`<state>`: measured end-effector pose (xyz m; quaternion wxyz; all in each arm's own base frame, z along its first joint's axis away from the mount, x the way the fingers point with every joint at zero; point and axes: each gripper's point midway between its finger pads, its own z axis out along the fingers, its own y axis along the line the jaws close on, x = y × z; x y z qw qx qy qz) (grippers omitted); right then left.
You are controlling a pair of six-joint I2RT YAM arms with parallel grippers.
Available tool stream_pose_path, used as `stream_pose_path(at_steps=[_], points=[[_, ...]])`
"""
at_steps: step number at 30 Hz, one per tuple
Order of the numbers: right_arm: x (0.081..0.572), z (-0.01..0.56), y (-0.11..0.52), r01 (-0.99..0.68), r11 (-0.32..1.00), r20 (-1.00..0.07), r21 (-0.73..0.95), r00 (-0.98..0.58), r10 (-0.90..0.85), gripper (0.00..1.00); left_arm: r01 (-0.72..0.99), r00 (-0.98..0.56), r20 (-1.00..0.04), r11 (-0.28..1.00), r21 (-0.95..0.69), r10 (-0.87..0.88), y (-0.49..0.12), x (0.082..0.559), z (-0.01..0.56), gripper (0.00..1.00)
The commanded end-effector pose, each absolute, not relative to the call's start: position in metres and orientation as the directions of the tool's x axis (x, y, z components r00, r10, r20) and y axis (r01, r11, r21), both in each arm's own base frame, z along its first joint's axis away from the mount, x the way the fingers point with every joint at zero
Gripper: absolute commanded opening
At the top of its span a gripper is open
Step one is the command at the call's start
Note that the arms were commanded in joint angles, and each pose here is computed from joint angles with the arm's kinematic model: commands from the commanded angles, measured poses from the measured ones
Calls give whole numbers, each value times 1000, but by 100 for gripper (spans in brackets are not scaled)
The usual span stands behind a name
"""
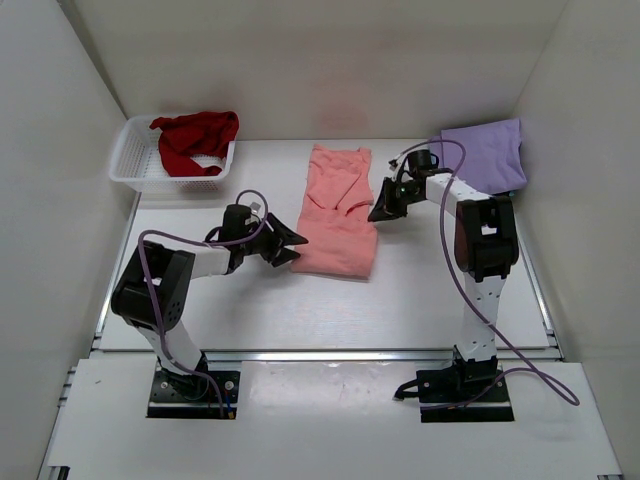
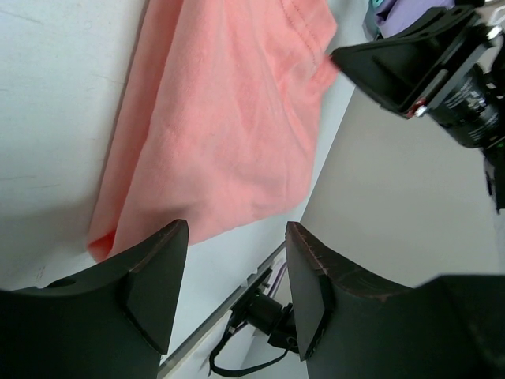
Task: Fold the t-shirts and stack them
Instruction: Fold the folded rectangular tshirt in 1/3 of the way
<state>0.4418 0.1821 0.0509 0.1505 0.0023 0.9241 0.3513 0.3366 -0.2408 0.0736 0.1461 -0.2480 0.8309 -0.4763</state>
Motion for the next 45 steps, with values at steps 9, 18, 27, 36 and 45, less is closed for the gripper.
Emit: stream_pose_path(at_steps=[9, 18, 27, 36, 45], points=[[504, 111, 201, -267, 719, -480, 642, -871, 105, 0, -236, -867, -84, 552, -800, -492, -223, 310, 63, 66], [507, 112, 166, -137, 862, -471, 487, -873, 128, 38, -202, -868, -150, 611, -765, -474, -215, 310, 56, 67], [390, 77, 166, 28, 828, -330, 560, -910, 253, 41, -158, -857, -249, 689, -708, -452, -230, 329, 50, 70], [338, 68, 185, 114, 772, -253, 625, -906, 339, 42, -177, -860, -231, 690, -702, -455, -240, 326, 37, 70], [336, 85, 154, 211, 702, -269, 680, -819, 507, 58, -190, -872, -210, 702, -687, -442, -237, 312, 29, 70]])
